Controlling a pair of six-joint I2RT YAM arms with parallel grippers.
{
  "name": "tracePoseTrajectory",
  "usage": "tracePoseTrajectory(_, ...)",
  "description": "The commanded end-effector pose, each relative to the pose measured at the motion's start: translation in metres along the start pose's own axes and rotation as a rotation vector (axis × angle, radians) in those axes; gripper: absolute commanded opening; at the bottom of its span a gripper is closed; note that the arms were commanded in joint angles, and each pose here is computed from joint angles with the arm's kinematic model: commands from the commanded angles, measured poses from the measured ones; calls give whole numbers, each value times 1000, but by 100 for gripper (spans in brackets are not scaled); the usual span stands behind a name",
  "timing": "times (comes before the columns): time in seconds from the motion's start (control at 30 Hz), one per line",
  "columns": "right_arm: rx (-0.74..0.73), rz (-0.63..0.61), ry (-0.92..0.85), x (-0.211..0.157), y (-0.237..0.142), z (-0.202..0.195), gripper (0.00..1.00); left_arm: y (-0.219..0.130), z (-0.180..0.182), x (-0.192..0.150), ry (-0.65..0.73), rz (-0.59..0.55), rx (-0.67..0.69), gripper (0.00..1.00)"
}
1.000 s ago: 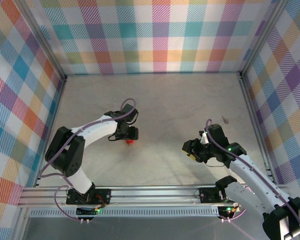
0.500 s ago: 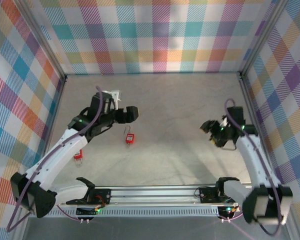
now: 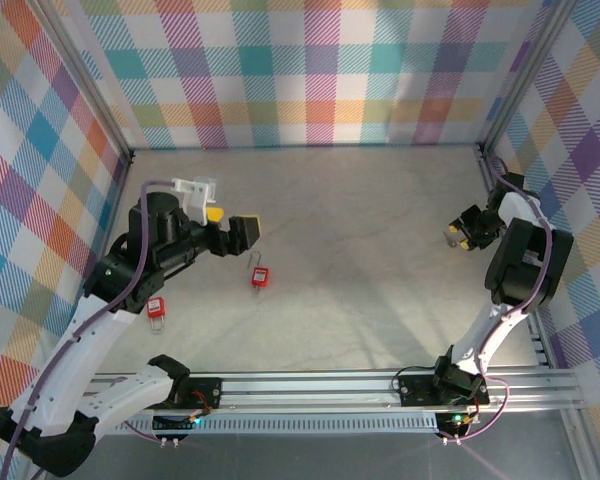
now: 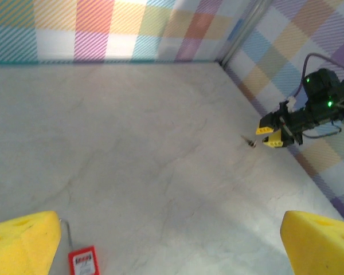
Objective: Unlock with the key
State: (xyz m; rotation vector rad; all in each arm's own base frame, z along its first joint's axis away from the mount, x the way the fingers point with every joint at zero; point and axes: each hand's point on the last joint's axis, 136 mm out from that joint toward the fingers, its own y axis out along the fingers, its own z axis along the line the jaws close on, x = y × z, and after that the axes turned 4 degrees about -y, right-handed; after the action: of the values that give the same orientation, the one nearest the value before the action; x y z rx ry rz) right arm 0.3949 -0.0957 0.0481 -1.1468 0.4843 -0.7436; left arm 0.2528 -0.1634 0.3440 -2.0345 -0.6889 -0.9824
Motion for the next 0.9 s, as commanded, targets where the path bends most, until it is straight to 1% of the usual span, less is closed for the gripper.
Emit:
tracePoseTrajectory(0.0,-27,27,-23,1,4,-1,39,-6,17,-23,-10,63,67,98)
tracePoseTrajectory(0.07,-29,45,-19,0,10,-3,36,-7,18,-25,-15,72,74,97)
tracePoseTrajectory(0.17,-47,57,-19,-4,14,-8,36,-7,20,-26,-22,71,86,98)
tracePoseTrajectory(0.3,-80,71,-30,-10,16,-17,35,-3,21,-26,-33,74,89,98)
tracePoseTrajectory(0.4,-95,73,-35,-11,18,-21,33,3,22,-26,-41,81,89,97)
tracePoseTrajectory(0.5,-107,79,-29,-11,23,-24,27,9,21,-26,-50,90,80,97)
tracePoseTrajectory(0.67,-121,76,-24,-7,27,-26,10,20,17,-26,-65,90,49,97)
tracePoseTrajectory(0.77,-106,79,-27,-11,25,-23,0,34,12,-31,-117,92,-7,96)
tracePoseTrajectory(0.87,-71,73,-55,-20,17,-12,0,56,1,-38,-207,102,-93,94)
